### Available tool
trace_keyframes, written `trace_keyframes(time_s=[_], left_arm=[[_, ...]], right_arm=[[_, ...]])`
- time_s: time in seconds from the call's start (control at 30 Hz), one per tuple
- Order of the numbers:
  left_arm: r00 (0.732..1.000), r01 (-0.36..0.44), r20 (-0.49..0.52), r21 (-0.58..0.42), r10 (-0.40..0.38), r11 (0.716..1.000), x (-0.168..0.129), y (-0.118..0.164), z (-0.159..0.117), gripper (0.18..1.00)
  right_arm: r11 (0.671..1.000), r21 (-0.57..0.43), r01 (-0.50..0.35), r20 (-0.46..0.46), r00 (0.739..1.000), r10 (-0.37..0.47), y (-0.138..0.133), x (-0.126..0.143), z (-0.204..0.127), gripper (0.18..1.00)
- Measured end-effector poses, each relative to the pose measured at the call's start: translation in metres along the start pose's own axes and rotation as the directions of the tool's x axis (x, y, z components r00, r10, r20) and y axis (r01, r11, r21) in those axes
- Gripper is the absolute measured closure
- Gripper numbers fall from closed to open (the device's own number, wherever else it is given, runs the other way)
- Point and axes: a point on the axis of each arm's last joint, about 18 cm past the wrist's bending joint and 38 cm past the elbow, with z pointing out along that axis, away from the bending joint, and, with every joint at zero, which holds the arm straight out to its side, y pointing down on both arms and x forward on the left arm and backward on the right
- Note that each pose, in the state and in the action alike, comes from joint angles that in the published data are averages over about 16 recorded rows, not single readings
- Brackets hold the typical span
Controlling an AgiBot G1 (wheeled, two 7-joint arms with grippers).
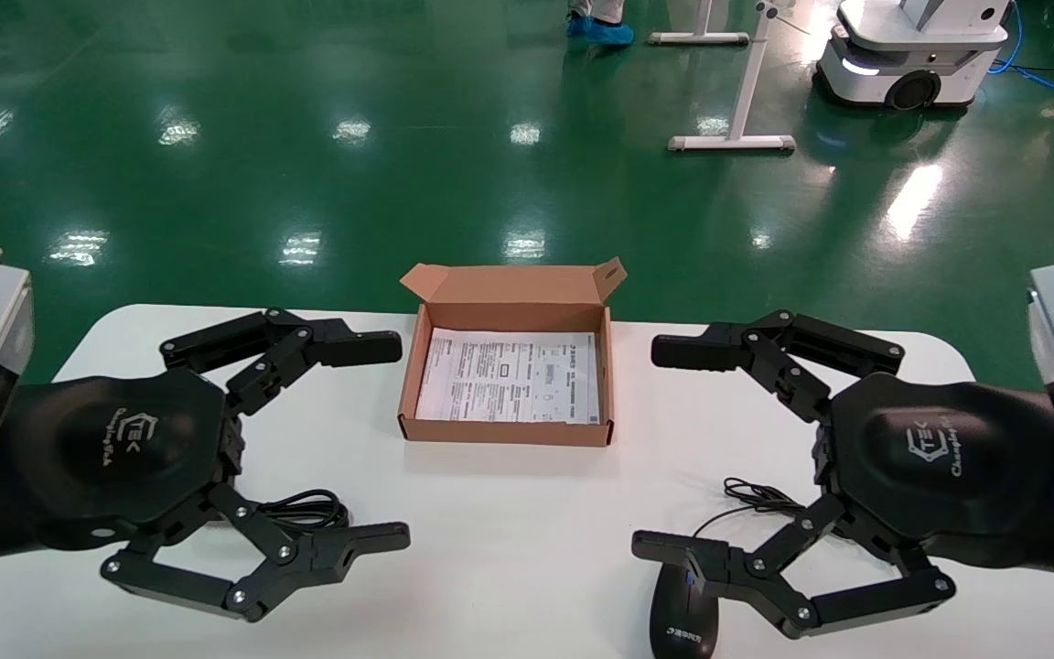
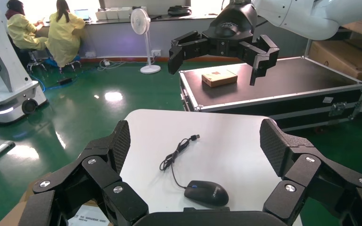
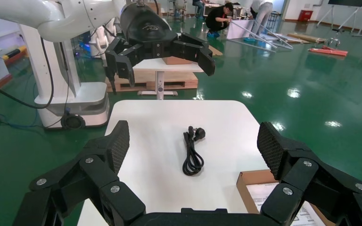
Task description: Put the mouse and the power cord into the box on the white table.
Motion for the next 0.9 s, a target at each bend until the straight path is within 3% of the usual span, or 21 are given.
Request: trace_keyframes(time_s=[0.63, 0.9], left_arm=[[1.0, -0.003, -0.003, -0.005, 0.003, 1.0, 0.0003, 0.0003, 0.0003, 0.184], [0.996, -0.074, -0.057, -0.143, 0.067, 0.987, 0.0002, 0.0057, 0.0032, 0.184]], right_arm=[[1.0, 0.0, 0.0, 0.0, 1.0, 0.0, 0.0, -0.0001, 0.0, 0.178], [0.999, -0.035, 0.031, -0.001, 1.0, -0.031, 0.0056, 0.0011, -0.0027, 0.178]])
